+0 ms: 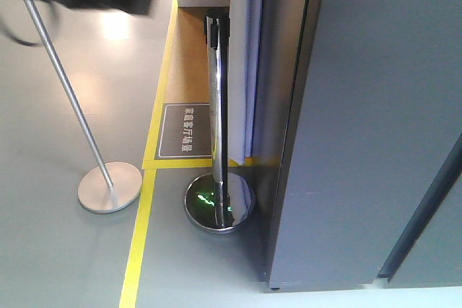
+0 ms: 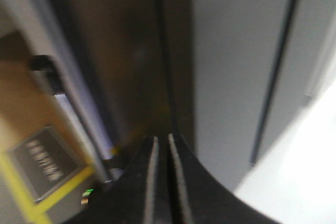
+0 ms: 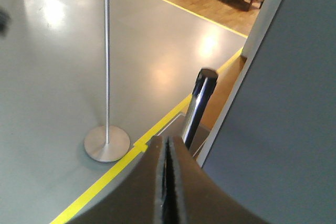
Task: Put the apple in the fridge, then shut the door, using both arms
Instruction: 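Push the refrigerator door shut with the right gripper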
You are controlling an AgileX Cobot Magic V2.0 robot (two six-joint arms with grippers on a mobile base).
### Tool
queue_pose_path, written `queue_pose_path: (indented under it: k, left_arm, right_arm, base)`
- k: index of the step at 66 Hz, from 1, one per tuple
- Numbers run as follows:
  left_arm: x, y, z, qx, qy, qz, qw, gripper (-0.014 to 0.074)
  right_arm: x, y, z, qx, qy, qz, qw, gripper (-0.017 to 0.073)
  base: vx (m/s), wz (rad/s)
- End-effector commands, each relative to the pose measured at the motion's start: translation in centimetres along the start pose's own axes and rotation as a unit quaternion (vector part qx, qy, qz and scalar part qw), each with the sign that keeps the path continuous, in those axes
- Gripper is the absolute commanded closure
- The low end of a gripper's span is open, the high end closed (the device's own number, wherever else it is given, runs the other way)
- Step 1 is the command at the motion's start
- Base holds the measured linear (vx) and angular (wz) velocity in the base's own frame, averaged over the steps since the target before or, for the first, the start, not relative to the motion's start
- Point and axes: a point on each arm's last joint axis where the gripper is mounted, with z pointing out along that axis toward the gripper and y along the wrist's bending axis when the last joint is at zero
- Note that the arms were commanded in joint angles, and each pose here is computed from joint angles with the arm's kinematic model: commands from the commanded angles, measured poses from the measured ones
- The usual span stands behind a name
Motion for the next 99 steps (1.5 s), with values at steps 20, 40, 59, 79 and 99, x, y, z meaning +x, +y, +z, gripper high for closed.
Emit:
queue_pose_path:
  k: [20, 40, 59, 79, 99]
  left_arm:
    - [2.5, -1.1, -10.5, -0.095, -0.094, -0.014, 0.991, 0.0602]
    - [16.8, -2.4, -10.1, -0.103, -0.083, -0.056, 0.99, 0.0602]
    - [23.4, -2.8, -9.7, -0.113, -0.153, -0.098, 0.977, 0.0602]
    - [23.2, -2.8, -9.9, -0.115, -0.173, -0.095, 0.974, 0.0602]
    - [23.2, -2.8, -9.9, -0.115, -0.173, -0.095, 0.974, 0.0601]
  right_arm:
    - [11.4, 5.2, -2.8, 0.071, -0.023, 0.033, 0.997, 0.0564]
    - [19.0, 8.1, -3.5, 0.093, 0.004, 0.048, 0.994, 0.0564]
    - [20.7, 8.5, -3.2, 0.087, 0.025, 0.053, 0.995, 0.0562]
    - [20.7, 8.5, -3.2, 0.086, 0.024, 0.055, 0.995, 0.0562]
    - [20.7, 8.5, -3.2, 0.086, 0.024, 0.055, 0.995, 0.0562]
  base:
    - [0.0, 0.0]
    - [0.0, 0.0]
    - [0.0, 0.0]
    - [0.0, 0.0]
    - [0.0, 0.0]
